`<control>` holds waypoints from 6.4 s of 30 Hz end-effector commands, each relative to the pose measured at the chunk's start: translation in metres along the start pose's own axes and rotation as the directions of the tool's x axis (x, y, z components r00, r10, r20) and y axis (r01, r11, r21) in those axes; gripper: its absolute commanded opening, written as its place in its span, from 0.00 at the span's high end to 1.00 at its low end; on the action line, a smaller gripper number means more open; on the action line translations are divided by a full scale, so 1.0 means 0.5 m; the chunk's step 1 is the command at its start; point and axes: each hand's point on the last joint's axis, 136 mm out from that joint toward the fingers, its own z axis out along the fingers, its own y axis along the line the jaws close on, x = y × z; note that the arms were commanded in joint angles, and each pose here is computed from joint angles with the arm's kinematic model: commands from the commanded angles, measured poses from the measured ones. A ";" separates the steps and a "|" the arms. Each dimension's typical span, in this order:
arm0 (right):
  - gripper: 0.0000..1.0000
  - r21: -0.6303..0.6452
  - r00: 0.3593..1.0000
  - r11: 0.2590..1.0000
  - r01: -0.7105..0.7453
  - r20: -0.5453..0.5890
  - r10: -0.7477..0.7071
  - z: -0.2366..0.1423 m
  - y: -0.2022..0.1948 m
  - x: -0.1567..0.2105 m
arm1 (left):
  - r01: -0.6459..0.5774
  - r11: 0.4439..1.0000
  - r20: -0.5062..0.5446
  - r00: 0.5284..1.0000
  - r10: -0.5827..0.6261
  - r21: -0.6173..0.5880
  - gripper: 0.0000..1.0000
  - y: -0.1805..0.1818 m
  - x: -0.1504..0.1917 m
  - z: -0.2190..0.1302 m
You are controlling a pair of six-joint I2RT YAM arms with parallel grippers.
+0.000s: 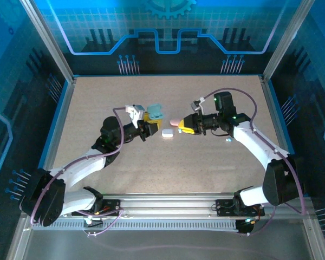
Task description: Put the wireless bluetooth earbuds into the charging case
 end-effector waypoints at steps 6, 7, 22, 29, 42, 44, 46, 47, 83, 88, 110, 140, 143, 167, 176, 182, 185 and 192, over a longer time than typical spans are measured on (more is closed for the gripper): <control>0.75 -0.116 0.999 0.993 0.032 0.017 -0.031 -0.029 0.098 -0.015 | -0.088 0.993 0.004 0.996 0.088 0.077 0.71 -0.050 0.014 0.033; 0.75 -0.116 0.999 0.993 0.033 0.022 -0.030 -0.030 0.102 -0.016 | -0.097 0.992 0.004 0.995 0.097 0.076 0.71 -0.054 0.016 0.039; 0.77 0.307 0.993 0.951 -0.023 0.115 -0.013 -0.069 -0.054 -0.002 | -0.096 0.988 0.008 0.995 0.098 -0.120 0.72 -0.005 0.029 0.064; 0.72 0.567 0.994 0.818 -0.098 0.096 0.053 -0.045 -0.225 0.022 | -0.112 0.956 -0.009 0.993 0.114 -0.270 0.72 0.037 0.021 0.032; 0.63 0.724 0.978 0.671 0.159 -0.209 -0.006 0.132 -0.352 -0.009 | -0.157 0.921 0.008 0.985 0.171 -0.357 0.71 0.044 -0.020 -0.021; 0.62 0.728 0.969 0.658 0.195 -0.247 -0.014 0.153 -0.362 -0.017 | -0.159 0.919 0.012 0.984 0.175 -0.361 0.71 0.042 -0.024 -0.028; 0.60 0.733 0.959 0.638 0.234 -0.281 -0.029 0.168 -0.367 -0.027 | -0.160 0.918 0.013 0.984 0.176 -0.363 0.71 0.040 -0.028 -0.034; 0.60 0.733 0.955 0.631 0.253 -0.294 -0.041 0.175 -0.370 -0.031 | -0.159 0.918 0.013 0.984 0.175 -0.362 0.71 0.039 -0.028 -0.037; 0.63 0.626 0.878 0.717 0.306 -0.476 0.041 0.175 -0.371 0.125 | -0.136 0.926 0.009 0.989 0.149 -0.353 0.71 0.038 -0.020 -0.034; 0.61 0.658 0.904 0.685 0.313 -0.428 -0.002 0.170 -0.358 0.090 | -0.135 0.926 0.014 0.989 0.149 -0.353 0.71 0.037 -0.022 -0.034; 0.58 0.765 0.938 0.605 0.219 -0.337 0.086 0.170 -0.439 0.050 | -0.138 0.923 0.005 0.989 0.149 -0.358 0.71 0.039 -0.020 -0.035; 0.64 0.753 0.931 0.588 0.295 -0.365 0.000 0.174 -0.349 0.049 | -0.139 0.912 0.018 0.987 0.158 -0.385 0.72 0.045 -0.027 -0.046; 0.64 0.779 0.930 0.542 0.314 -0.367 -0.011 0.166 -0.351 0.044 | -0.139 0.904 0.023 0.986 0.162 -0.403 0.72 0.049 -0.029 -0.053; 0.64 0.817 0.891 0.445 0.366 -0.445 0.084 0.221 -0.406 0.076 | -0.150 0.884 0.041 0.982 0.187 -0.443 0.72 0.053 -0.044 -0.077; 0.70 0.821 0.879 0.424 0.382 -0.464 0.106 0.226 -0.420 0.086 | -0.149 0.883 0.042 0.982 0.187 -0.444 0.72 0.054 -0.044 -0.079; 0.75 0.832 0.880 0.400 0.383 -0.461 0.115 0.219 -0.426 0.086 | -0.148 0.884 0.040 0.982 0.185 -0.444 0.72 0.054 -0.042 -0.079; 0.77 0.841 0.886 0.388 0.378 -0.450 0.112 0.213 -0.424 0.083 | -0.147 0.884 0.040 0.982 0.184 -0.444 0.72 0.054 -0.042 -0.080; 0.79 0.803 0.926 0.515 0.300 -0.375 0.046 0.193 -0.357 0.059 | -0.151 0.883 0.044 0.981 0.190 -0.444 0.72 0.053 -0.047 -0.080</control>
